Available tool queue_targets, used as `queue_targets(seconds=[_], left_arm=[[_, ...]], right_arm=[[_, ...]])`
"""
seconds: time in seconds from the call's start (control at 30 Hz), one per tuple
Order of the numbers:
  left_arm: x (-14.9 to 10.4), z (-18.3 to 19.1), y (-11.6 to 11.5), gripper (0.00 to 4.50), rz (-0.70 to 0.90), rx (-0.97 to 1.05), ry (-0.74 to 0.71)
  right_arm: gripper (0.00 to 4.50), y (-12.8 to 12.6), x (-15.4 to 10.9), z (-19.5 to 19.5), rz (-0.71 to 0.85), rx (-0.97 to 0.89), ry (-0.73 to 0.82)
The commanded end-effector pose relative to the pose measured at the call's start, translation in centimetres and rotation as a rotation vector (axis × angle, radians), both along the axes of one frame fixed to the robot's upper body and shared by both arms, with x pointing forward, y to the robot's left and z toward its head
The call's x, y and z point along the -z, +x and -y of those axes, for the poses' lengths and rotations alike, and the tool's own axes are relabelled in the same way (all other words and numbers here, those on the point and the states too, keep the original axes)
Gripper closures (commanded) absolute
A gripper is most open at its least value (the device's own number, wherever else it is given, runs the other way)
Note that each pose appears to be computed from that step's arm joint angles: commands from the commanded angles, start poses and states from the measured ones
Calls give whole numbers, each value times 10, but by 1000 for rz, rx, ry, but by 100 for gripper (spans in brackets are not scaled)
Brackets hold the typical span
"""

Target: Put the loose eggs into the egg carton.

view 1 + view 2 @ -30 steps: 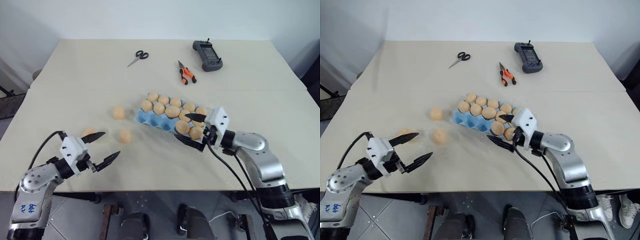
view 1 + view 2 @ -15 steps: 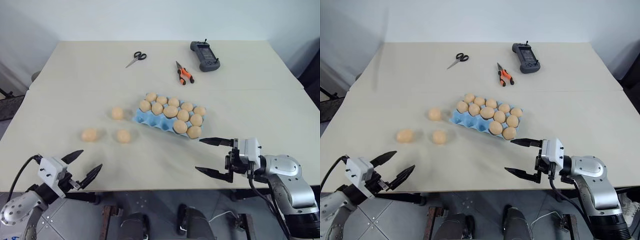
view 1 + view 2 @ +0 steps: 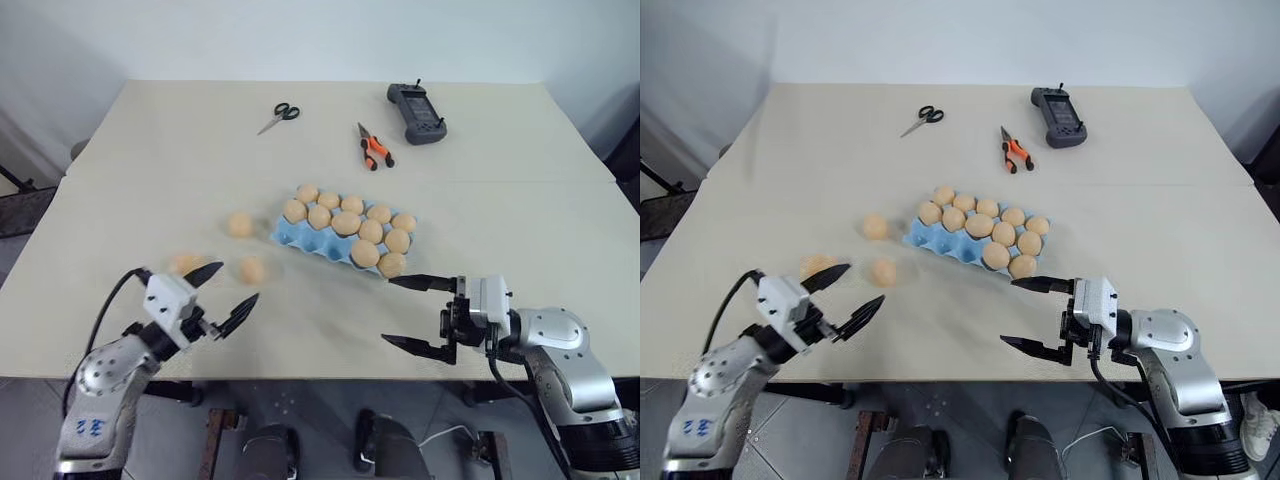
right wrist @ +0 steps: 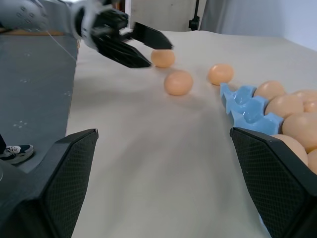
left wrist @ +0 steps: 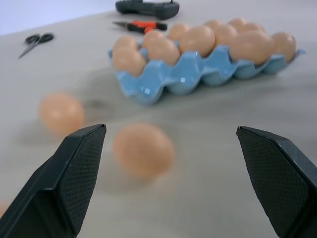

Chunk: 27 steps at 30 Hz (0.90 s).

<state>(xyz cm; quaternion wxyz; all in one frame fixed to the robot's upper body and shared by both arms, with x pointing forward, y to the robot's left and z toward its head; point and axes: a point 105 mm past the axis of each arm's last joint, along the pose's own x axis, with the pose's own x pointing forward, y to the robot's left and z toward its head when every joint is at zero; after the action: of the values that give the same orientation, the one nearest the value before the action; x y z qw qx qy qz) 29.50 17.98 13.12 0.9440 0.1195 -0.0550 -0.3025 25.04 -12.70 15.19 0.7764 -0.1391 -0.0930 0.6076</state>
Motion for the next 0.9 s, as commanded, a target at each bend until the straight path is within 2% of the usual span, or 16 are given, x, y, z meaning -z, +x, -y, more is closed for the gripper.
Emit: queue_targets(seconds=[0.03, 0.3, 0.43, 0.53, 0.67, 0.73, 0.83, 0.9], left_arm=[[14, -4, 14, 0, -26, -52, 29], [32, 14, 37, 0, -66, -8, -25], [31, 22, 46, 0, -66, 10, -40], [31, 24, 47, 59, -77, 23, -46], [27, 22, 44, 179, -69, 49, -7], [20, 20, 44, 222, -58, 57, 9], [-1, 26, 43, 228, -3, 117, 2], [-21, 46, 41, 228, 11, 253, -10]], right_arm=[[3, -5, -11, -9, 29, -22, 26], [3, -2, -11, -12, 27, 12, 39], [3, -4, -13, -17, 23, 16, 59], [0, -5, -12, -19, 20, 15, 61], [0, -6, -13, -18, 18, 29, 63], [0, -6, -13, -17, 19, 37, 63], [0, -6, -14, -16, 21, 46, 65], [0, -5, -14, -15, 22, 56, 65]])
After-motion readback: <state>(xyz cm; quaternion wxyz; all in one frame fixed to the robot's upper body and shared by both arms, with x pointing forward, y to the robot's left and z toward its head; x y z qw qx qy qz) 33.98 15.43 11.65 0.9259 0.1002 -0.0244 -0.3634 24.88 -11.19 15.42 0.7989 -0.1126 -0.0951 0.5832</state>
